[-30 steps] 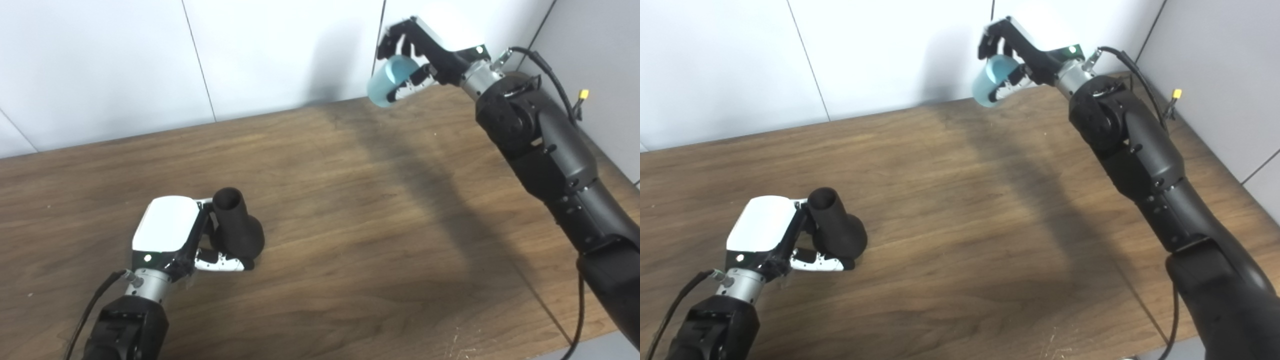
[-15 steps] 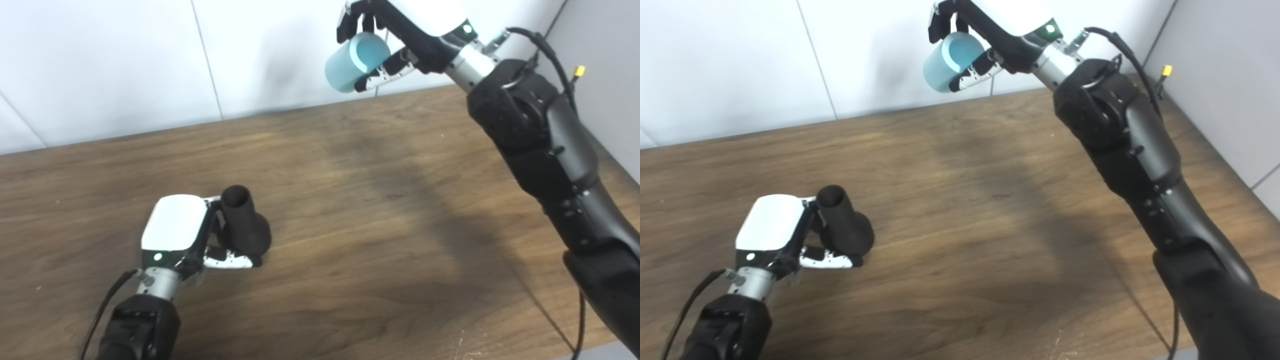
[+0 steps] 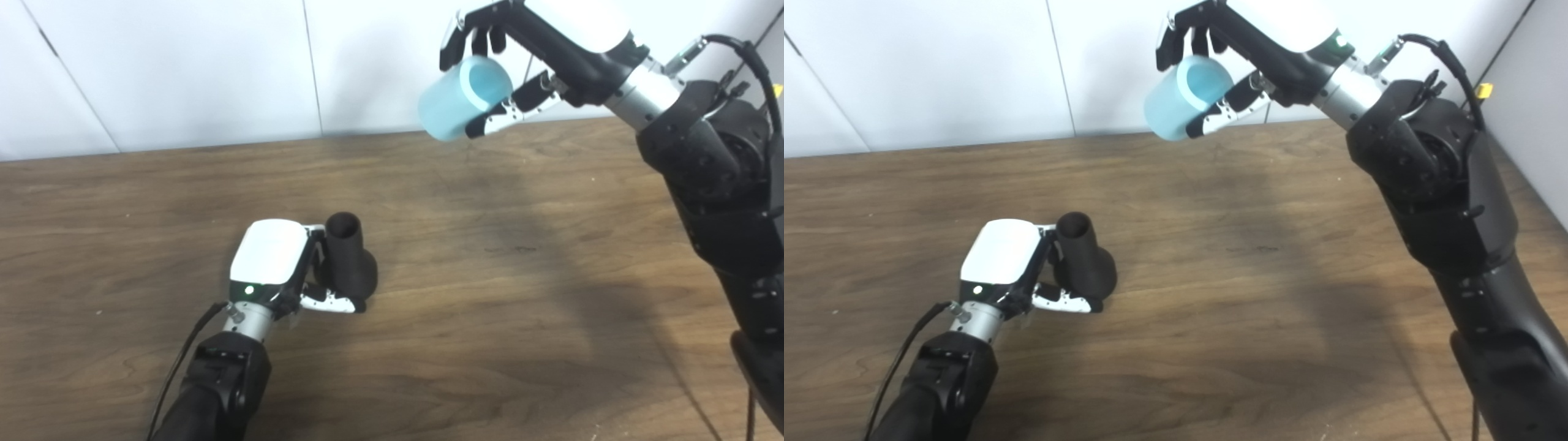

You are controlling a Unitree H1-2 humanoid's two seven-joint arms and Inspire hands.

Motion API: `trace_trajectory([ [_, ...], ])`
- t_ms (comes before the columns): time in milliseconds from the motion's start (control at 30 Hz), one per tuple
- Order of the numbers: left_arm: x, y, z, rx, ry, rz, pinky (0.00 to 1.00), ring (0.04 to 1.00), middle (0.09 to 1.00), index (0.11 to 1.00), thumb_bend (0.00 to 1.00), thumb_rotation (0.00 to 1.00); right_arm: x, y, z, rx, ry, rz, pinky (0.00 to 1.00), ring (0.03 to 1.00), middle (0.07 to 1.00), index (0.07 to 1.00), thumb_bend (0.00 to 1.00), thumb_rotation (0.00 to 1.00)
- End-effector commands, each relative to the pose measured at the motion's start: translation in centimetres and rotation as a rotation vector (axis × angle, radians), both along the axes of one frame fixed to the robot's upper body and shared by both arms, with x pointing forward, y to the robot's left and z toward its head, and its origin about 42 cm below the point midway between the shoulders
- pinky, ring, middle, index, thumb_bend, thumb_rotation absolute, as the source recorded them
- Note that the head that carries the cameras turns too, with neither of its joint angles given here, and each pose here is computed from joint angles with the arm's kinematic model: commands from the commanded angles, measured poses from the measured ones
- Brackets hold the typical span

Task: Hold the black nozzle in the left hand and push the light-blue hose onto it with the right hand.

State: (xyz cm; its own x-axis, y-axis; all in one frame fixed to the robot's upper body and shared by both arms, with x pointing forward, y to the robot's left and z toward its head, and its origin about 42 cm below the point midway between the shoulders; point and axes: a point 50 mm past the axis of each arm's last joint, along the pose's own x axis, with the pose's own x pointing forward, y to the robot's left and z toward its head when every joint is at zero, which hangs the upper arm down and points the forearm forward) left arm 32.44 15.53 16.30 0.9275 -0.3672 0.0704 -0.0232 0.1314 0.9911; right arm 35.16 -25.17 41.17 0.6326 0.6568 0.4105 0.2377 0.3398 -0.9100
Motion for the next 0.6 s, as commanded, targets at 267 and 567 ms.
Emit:
trace_trajectory([
  [267,0.1,-1.5,0.0,0.016,0.010,-0.036,0.49,0.529,0.486,0.484,0.53,0.00,-1.2,1.4,2.2,-0.008,-0.043,0.136,0.29,0.394,0.523,0.504,0.49,0.00],
  [567,0.2,-1.9,0.1,0.027,0.016,-0.032,0.49,0.541,0.492,0.482,0.52,0.00,-1.0,3.5,1.8,-0.009,0.020,0.213,0.33,0.395,0.510,0.501,0.50,0.00],
])
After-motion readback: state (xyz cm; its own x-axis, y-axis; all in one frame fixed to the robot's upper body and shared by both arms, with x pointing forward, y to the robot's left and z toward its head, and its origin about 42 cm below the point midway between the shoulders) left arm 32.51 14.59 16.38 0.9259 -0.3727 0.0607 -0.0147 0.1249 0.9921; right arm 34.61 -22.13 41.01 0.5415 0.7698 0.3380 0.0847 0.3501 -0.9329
